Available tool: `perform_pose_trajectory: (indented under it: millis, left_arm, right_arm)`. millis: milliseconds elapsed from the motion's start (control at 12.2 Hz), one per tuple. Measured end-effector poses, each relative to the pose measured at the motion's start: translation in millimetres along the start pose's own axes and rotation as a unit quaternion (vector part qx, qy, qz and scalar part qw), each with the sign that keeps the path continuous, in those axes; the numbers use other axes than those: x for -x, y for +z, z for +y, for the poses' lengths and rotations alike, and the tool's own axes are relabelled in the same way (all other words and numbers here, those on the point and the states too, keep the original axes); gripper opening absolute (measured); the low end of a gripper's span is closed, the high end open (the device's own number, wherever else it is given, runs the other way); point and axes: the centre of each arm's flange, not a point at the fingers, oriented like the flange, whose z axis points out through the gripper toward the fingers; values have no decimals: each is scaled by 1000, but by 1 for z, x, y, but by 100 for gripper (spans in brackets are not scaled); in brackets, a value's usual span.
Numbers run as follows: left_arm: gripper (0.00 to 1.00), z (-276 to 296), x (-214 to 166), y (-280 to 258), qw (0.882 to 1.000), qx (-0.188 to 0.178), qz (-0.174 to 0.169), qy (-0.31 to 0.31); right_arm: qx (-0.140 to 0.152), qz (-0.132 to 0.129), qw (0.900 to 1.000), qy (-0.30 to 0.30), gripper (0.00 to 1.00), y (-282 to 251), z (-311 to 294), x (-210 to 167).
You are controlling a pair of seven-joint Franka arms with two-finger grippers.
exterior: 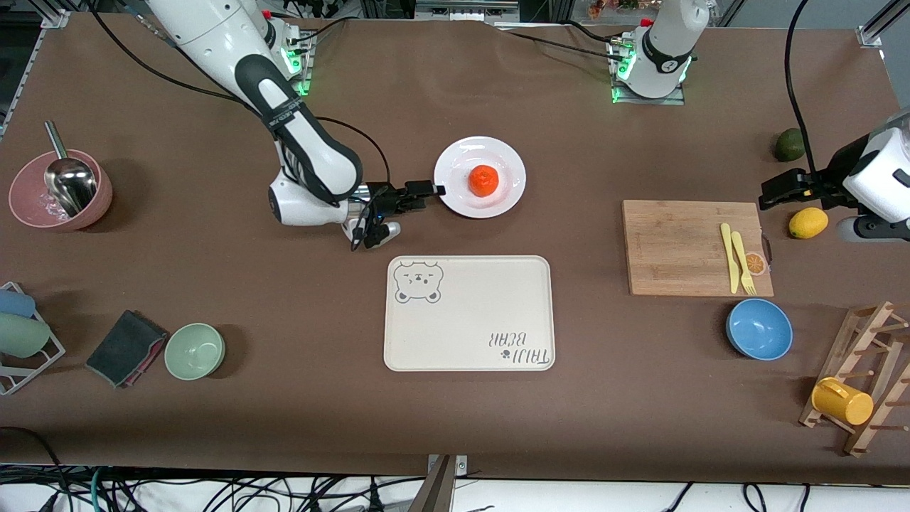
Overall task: Place orange and plate with both arms
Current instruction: 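Move the right gripper to the plate rim and grasp it, then slide the plate with the right gripper onto the bear tray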
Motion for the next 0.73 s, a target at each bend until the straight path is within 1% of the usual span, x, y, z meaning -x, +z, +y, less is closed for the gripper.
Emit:
perform_pose_trajectory:
  millis: [327,490,571,653,735]
  left_arm:
    - [100,-4,-2,3,1000,-1,-2,-2]
    - [100,-4,-2,3,1000,-1,-2,-2]
    - [100,-5,-2,3,1000,-1,-2,-3]
    - [100,-7,-2,3,1000,0,-2,-5]
    - [100,-11,-2,3,1000,0,-1,-7]
  right_arm:
    - [38,17,999,-6,99,20,1,6]
    - [41,23,999,3,94,31,3,10]
    - [41,22,999,3,94,35,2,12]
    - [44,21,999,1,84,40,1,14]
    - [49,21,999,-4,79,44,3,16]
